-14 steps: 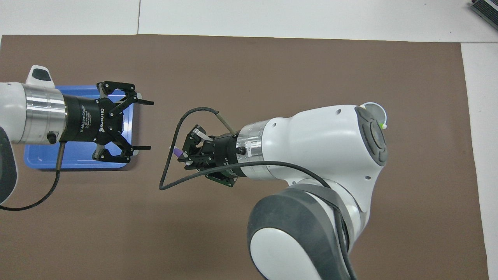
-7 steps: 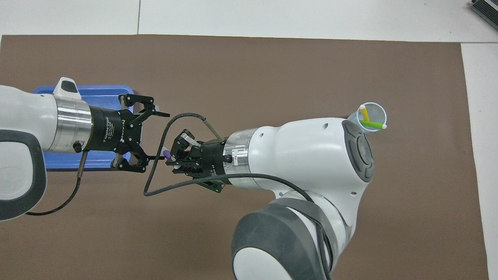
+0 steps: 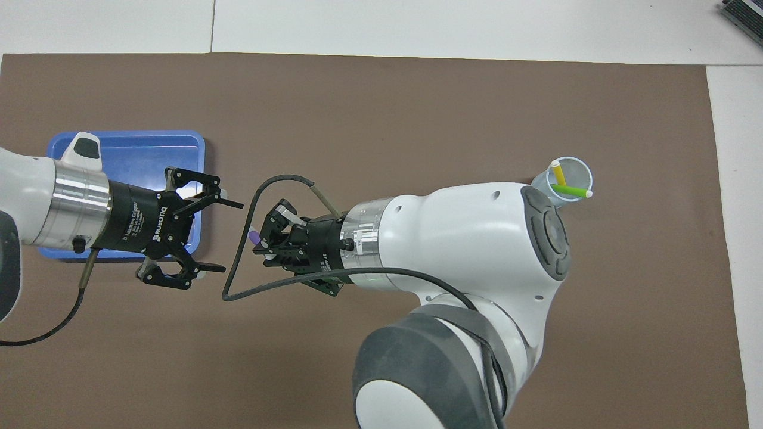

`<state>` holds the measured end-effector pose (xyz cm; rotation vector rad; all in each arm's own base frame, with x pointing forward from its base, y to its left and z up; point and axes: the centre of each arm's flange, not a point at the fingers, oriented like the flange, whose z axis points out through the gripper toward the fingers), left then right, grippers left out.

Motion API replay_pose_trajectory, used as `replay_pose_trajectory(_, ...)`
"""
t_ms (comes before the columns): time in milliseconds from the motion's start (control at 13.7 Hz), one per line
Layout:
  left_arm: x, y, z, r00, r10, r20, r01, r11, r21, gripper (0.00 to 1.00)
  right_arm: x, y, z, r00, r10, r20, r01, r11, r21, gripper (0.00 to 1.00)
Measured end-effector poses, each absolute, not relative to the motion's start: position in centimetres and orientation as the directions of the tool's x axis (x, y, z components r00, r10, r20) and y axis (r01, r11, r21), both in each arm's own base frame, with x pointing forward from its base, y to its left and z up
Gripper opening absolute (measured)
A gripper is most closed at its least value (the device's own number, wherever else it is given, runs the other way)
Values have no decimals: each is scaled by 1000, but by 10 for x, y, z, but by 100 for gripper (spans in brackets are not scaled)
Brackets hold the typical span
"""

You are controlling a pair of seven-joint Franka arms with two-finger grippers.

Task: Right arm passes pens to left for tray arrangement
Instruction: 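Close the left gripper on the purple pen beside the right gripper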

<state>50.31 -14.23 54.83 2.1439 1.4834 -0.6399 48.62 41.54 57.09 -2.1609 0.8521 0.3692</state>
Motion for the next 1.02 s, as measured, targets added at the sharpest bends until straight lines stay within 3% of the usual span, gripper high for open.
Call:
replay_pose_trajectory(364,501,-152,548,327,724,-607,937,-331,110,94,486,415,571,734,-456,-503,-679,-481,-555,17)
replay_pose_trajectory(656,496,-171,542,348,723,-597,931,-344,125,84,486,415,571,734,-456,-503,-679,-481,-555,17)
replay_pose_trajectory(728,495,-170,541,346,724,-597,931,-343,124,78,486,415,571,734,-456,-503,-679,-481,-555,17)
replay_pose_trajectory(1020,495,-169,543,345,724,-598,933,-336,132,24,485,417,571,735,-453,-505,-678,-483,-554,17)
